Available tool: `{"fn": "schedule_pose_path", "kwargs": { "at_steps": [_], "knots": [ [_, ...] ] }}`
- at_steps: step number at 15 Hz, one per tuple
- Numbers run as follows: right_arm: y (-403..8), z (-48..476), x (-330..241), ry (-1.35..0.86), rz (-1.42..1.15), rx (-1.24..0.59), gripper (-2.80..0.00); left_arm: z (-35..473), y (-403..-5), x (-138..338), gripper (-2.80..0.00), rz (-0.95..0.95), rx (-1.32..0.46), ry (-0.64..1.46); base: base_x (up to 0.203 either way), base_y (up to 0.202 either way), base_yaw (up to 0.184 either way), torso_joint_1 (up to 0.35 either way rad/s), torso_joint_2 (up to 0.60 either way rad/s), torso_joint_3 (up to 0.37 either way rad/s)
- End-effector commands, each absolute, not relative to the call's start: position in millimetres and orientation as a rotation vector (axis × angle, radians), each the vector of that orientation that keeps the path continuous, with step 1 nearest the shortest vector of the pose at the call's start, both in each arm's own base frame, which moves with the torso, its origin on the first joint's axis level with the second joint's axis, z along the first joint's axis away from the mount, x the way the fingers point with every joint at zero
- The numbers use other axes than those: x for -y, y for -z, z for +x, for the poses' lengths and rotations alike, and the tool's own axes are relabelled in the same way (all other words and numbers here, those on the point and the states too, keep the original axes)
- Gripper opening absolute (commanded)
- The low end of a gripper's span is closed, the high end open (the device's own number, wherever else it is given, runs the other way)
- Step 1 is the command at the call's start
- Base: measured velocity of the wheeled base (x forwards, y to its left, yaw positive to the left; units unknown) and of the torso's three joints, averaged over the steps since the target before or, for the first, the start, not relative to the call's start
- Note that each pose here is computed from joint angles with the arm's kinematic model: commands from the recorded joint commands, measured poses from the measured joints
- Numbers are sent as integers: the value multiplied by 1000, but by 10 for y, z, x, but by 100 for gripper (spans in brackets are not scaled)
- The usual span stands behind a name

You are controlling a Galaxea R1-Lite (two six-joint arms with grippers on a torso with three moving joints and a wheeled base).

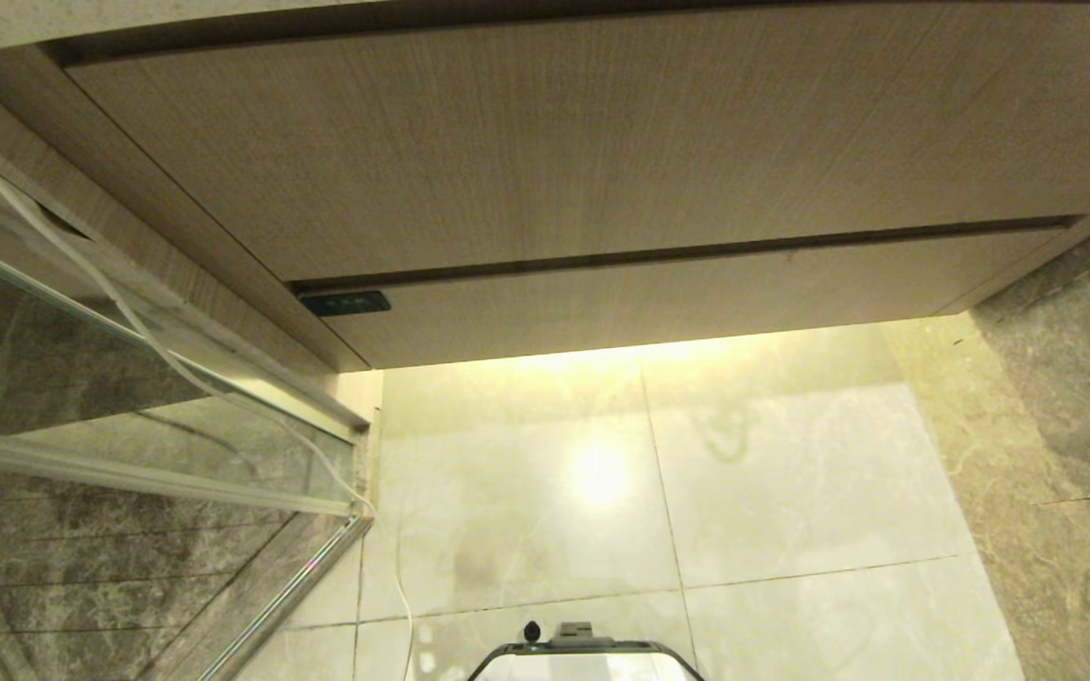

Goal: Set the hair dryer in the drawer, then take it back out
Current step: Pull open the drawer

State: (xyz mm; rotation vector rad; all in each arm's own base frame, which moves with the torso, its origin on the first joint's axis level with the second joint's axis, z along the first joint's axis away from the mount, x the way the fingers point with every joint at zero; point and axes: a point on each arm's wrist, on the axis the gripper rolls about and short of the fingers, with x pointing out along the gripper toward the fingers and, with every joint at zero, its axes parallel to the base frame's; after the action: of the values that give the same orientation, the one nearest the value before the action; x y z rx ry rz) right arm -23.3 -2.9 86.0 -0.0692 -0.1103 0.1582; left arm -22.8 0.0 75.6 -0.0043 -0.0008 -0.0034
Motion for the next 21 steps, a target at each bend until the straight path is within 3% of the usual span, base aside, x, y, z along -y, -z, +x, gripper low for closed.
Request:
{"fn": "schedule_pose_path", "kwargs": {
  "at_steps": [1,8,10,13,17,21],
  "knots": [
    [-742,-230,28,-161,-70,110,-280,-228,-756,0,-280,-5,1,3,0,0,0,0,0,0],
    [-904,-288,36,-160,-90,162,-280,-227,-752,0,-280,-5,0,3,0,0,0,0,0,0],
    [-1370,-530,70,-151,-88,266,-280,-227,-752,0,-280,-5,0,2,0,0,0,0,0,0],
    [-2477,-1075,145,-144,-83,397,-280,-227,-752,0,-280,-5,0,2,0,0,0,0,0,0],
    [-3438,-313,30,-293,-112,9,-280,-228,-756,0,-280,-5,2,3,0,0,0,0,0,0],
    [-3595,821,-261,-467,-132,-338,-280,-228,-756,0,-280,-5,2,2,0,0,0,0,0,0]
  ]
}}
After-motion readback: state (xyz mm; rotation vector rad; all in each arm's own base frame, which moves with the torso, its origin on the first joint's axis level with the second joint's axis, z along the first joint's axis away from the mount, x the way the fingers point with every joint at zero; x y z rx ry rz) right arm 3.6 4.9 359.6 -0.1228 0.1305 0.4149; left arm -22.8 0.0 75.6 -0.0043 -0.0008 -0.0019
